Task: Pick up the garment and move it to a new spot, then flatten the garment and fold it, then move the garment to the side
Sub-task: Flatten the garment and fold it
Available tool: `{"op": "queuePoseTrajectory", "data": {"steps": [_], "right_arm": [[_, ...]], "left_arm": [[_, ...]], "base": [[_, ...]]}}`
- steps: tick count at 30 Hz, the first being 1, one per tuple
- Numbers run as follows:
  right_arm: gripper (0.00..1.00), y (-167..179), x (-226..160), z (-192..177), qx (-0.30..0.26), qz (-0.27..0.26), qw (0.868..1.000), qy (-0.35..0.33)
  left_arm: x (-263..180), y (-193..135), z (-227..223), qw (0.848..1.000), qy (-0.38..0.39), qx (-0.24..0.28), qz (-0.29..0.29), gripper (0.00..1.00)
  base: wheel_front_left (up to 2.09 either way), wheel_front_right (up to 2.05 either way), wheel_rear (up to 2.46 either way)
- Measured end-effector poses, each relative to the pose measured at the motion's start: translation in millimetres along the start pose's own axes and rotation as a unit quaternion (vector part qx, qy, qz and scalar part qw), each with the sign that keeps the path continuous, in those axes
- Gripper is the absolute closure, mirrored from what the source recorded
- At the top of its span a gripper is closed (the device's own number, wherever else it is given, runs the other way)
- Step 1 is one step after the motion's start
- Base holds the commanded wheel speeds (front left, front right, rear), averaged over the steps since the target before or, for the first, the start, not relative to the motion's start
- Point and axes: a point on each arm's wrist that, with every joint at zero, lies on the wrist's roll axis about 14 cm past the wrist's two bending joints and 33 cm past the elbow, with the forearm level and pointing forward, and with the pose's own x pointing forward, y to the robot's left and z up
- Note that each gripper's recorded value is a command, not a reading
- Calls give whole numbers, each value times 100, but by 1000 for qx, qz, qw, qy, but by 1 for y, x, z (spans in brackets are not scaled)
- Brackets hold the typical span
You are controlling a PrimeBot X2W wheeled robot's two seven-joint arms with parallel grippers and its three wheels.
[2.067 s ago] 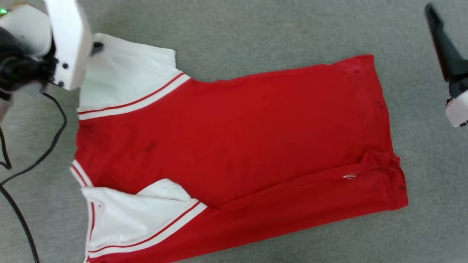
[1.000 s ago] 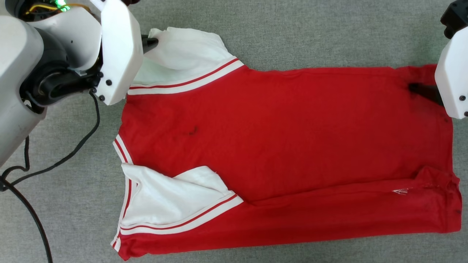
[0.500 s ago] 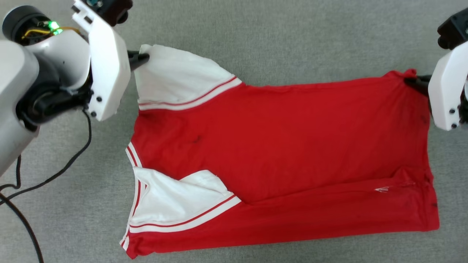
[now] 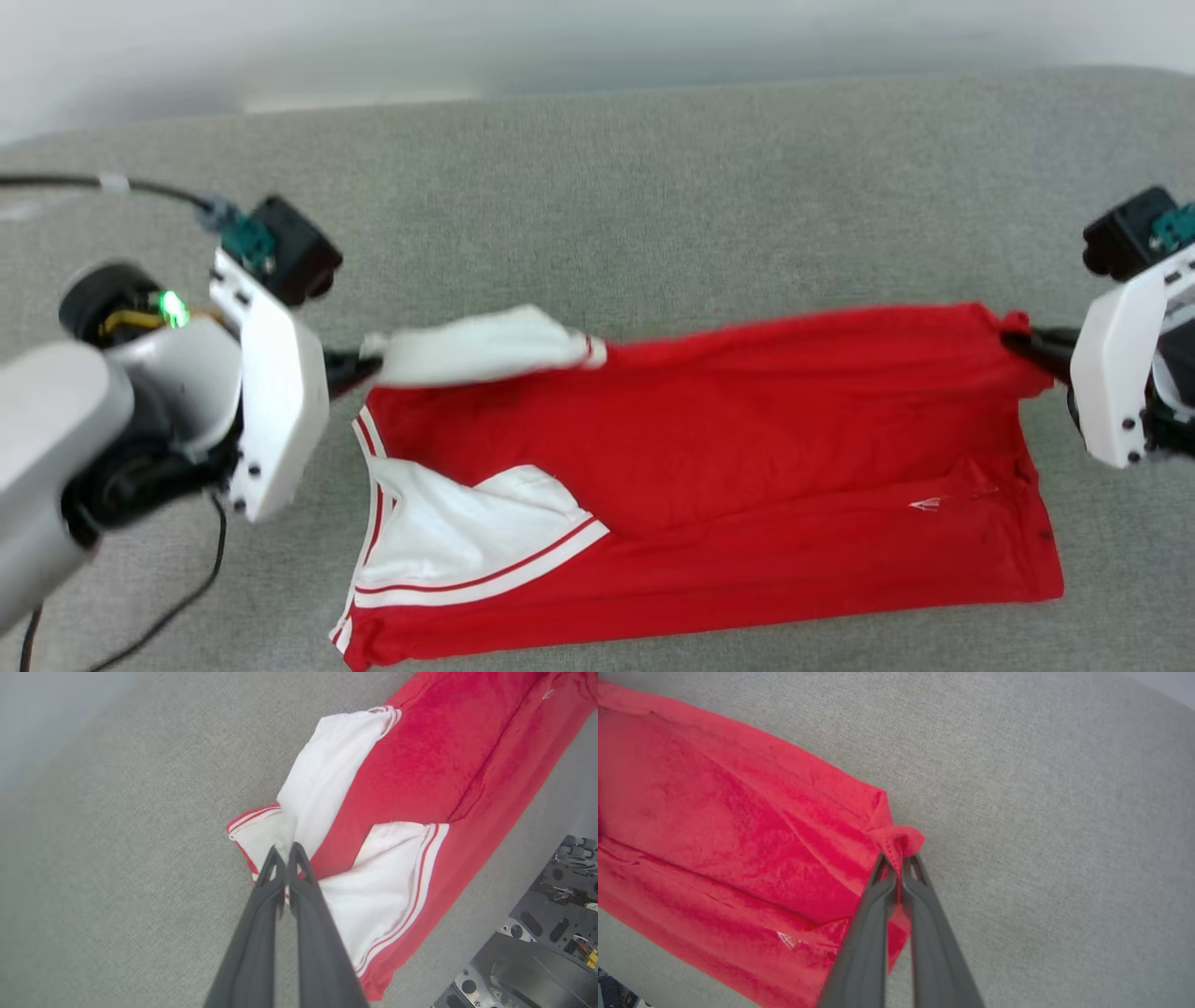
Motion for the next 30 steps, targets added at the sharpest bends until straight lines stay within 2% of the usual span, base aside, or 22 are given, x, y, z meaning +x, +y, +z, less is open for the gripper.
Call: {"op": "queuePoseTrajectory", "data": {"steps": [10,26,27,28,29,30], "right_arm": [[100,10,-22,-42,11,5,1000,21],[100,30,-6,-115,43,31,993,103],[94,31,-6,-117,45,31,993,105],[21,30,-6,-115,48,29,993,100],[0,29,-6,-112,51,28,994,91],[0,29,-7,-108,52,27,995,82]], "left_arm": [[-14,-41,-64,998,36,-47,-22,100],[10,-79,-144,982,120,-129,-64,100],[11,-78,-145,982,119,-131,-60,73],[12,-76,-142,984,108,-128,-54,0],[12,-72,-137,986,96,-125,-47,0],[12,-70,-133,988,85,-120,-42,0]], "base": [[0,0,0],[0,0,0],[0,0,0],[0,0,0],[0,0,0],[0,0,0]]}}
